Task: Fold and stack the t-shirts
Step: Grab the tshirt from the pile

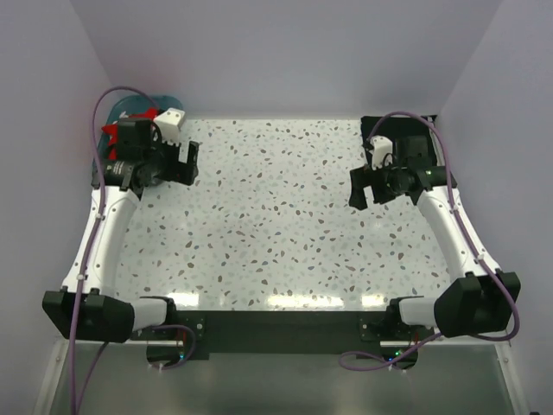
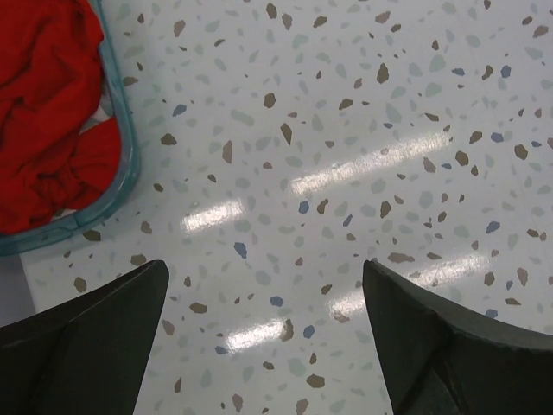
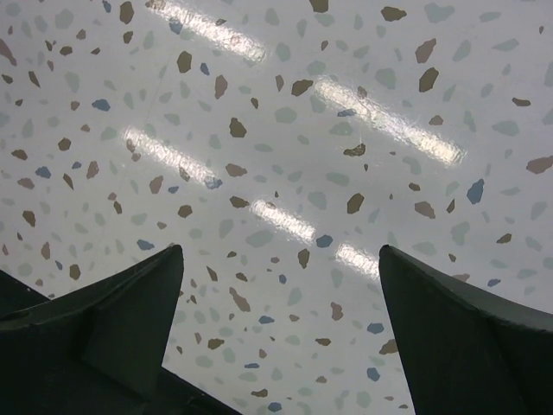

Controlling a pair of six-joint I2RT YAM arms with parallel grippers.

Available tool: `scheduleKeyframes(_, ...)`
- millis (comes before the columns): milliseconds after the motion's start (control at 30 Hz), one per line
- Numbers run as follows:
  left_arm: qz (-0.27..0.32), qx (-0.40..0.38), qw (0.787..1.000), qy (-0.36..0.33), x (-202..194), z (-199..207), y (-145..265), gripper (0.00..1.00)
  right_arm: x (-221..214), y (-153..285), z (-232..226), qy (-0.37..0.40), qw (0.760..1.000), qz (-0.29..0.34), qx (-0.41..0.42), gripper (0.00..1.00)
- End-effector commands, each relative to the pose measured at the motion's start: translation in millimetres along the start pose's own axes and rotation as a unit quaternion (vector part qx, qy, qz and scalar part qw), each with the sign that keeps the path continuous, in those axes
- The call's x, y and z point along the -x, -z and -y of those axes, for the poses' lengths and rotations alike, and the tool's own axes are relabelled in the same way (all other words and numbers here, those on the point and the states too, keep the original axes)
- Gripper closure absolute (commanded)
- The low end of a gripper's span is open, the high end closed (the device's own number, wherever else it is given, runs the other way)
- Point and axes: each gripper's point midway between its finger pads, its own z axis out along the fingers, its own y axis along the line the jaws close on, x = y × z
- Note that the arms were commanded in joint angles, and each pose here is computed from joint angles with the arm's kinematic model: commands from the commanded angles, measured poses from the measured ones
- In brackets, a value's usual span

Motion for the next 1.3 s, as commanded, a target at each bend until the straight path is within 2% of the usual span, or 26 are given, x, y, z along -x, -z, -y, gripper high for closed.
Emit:
scheduleKeyframes(0,-0.002,-0.001,1.000,0.006,15.4,-9.5,-13.3,0.00,8.1,7.2,-2.4,0.021,1.000,0.002,0.008,0.01)
scheduleKeyframes(100,0.014,-0.024,1.000,0.009,48.3,-18.7,-19.0,0.00,11.2,7.1,-0.1,0.030,1.000,-0.001,0.005,0.01)
scheduleKeyframes(133,-0.008,-0.022,0.999,0.024,45.3,-32.5,-37.0,0.00,12.1,6.6,1.6,0.034,0.999,-0.003,0.004,0.01)
scheduleKeyframes(233,-0.005,-0.009,0.999,0.032,68.8,-68.8,-58.2,0.00,12.0,5.3,5.9,0.040,0.999,-0.009,-0.003,0.01)
scheduleKeyframes(267,0.020,0.000,0.999,0.029,89.8,-86.6,-52.9,0.00,10.6,3.7,7.4,0.041,0.999,-0.014,-0.005,0.01)
scheduleKeyframes(333,0.015,0.006,0.999,0.037,90.7,-112.2,-77.0,0.00,11.2,3.5,9.3,0.044,0.999,-0.017,-0.009,0.01)
scheduleKeyframes(367,0.036,0.028,0.998,0.036,106.0,-134.0,-72.0,0.00,10.2,1.4,10.3,0.044,0.999,-0.021,-0.008,0.01)
scheduleKeyframes(400,0.023,0.029,0.998,0.042,97.7,-148.4,-93.3,0.00,9.4,0.5,10.6,0.044,0.999,-0.024,-0.009,0.02)
scheduleKeyframes(467,0.038,0.063,0.997,0.034,106.3,-179.0,-102.4,0.00,6.9,-2.3,12.6,0.043,0.999,-0.031,-0.010,0.01)
scheduleKeyframes(533,0.028,0.077,0.996,0.027,96.6,-197.8,-128.3,0.00,4.4,-4.3,13.6,0.040,0.998,-0.036,-0.011,0.01)
scheduleKeyframes(567,0.021,0.084,0.996,0.011,85.5,-209.8,-153.3,0.03,-0.5,-9.1,15.3,0.037,0.998,-0.047,-0.011,0.01)
scheduleKeyframes(833,0.027,0.107,0.994,-0.011,64.0,-234.3,-203.5,0.09,-5.4,-18.1,21.0,0.031,0.997,-0.069,-0.015,0.01)
scheduleKeyframes(1100,-0.007,0.112,0.994,-0.008,26.4,-248.5,-254.7,0.17,-0.9,-23.4,29.4,0.037,0.995,-0.087,-0.023,0.01)
scheduleKeyframes(1200,-0.013,0.110,0.994,-0.009,18.6,-248.7,-263.1,0.25,-3.0,-24.2,31.1,0.041,0.994,-0.094,-0.026,0.01)
scheduleKeyframes(1267,-0.013,0.112,0.994,-0.009,16.5,-250.9,-265.9,0.39,-6.4,-25.1,33.1,0.039,0.994,-0.099,-0.030,0.01)
